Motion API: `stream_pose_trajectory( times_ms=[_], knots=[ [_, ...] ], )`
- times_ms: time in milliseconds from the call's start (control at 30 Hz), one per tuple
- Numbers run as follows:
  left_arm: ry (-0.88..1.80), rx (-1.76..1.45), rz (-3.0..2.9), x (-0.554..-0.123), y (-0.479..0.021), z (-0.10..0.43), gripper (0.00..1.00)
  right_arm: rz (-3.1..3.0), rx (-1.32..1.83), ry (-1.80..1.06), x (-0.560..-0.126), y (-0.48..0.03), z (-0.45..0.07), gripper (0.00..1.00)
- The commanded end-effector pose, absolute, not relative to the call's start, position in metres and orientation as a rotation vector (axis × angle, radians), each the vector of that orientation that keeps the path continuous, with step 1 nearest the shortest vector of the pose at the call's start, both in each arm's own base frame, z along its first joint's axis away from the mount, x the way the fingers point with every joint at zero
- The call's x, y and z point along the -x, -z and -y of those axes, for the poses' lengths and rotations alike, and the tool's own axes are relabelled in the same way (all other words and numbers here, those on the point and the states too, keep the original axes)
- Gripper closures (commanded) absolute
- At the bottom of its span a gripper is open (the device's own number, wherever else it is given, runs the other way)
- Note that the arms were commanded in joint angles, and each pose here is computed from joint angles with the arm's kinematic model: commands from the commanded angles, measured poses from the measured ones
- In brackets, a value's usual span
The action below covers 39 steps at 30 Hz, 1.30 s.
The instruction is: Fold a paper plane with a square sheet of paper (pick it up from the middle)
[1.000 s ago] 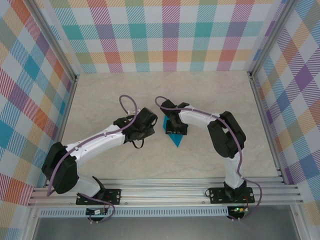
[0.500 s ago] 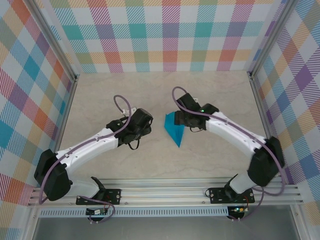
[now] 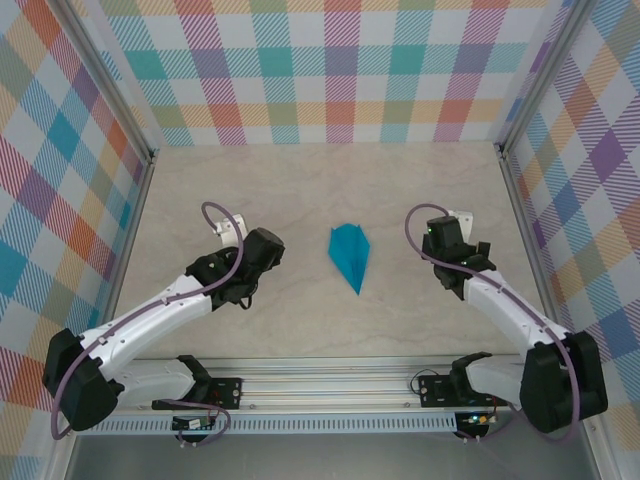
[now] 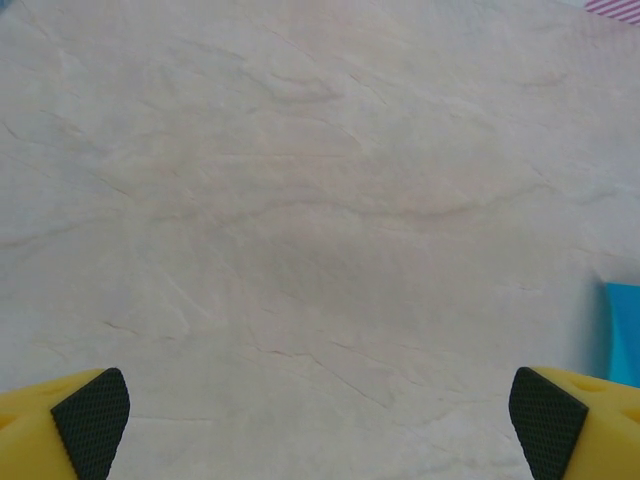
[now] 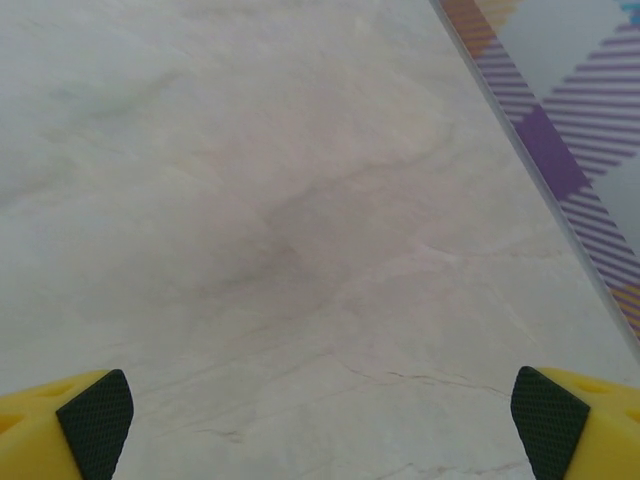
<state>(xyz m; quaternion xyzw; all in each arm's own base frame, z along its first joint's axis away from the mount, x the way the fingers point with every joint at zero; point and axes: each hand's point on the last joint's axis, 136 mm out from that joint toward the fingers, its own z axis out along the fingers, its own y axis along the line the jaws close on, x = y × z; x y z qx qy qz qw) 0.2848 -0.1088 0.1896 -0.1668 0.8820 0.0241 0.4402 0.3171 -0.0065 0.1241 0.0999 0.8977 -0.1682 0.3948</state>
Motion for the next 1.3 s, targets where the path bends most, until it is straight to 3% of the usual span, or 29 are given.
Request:
stream_pose_trajectory(
  times_ms=[0,133,500,667,967,1267],
  knots=[
    [-0.186,0.393,-2.145,-0.285,-0.191,0.087,0.00,-2.227,-0.192,0.318,-0.336,-0.118,0.000,0.00],
    [-0.219,0.390,-2.134,-0.283,-0.182,0.079,0.00,-2.222,-0.187,0.202,-0.351,-0.093,0.003,0.00],
    [-0.278,0.390,-2.065,-0.288,-0.174,0.041,0.00,-1.984,0.055,-0.053,-0.398,-0.107,-0.029,0.00],
    [-0.320,0.415,-1.986,-0.298,-0.171,0.017,0.00,-1.919,0.130,-0.195,-0.391,-0.095,-0.038,0.00],
    [-0.264,0.289,-1.962,-0.346,-0.155,0.012,0.00,-1.966,0.017,-0.138,-0.397,-0.090,-0.020,0.00],
    [-0.219,0.161,-1.985,-0.379,-0.107,0.014,0.00,-1.967,0.018,-0.140,-0.397,-0.090,-0.020,0.00]
  ],
)
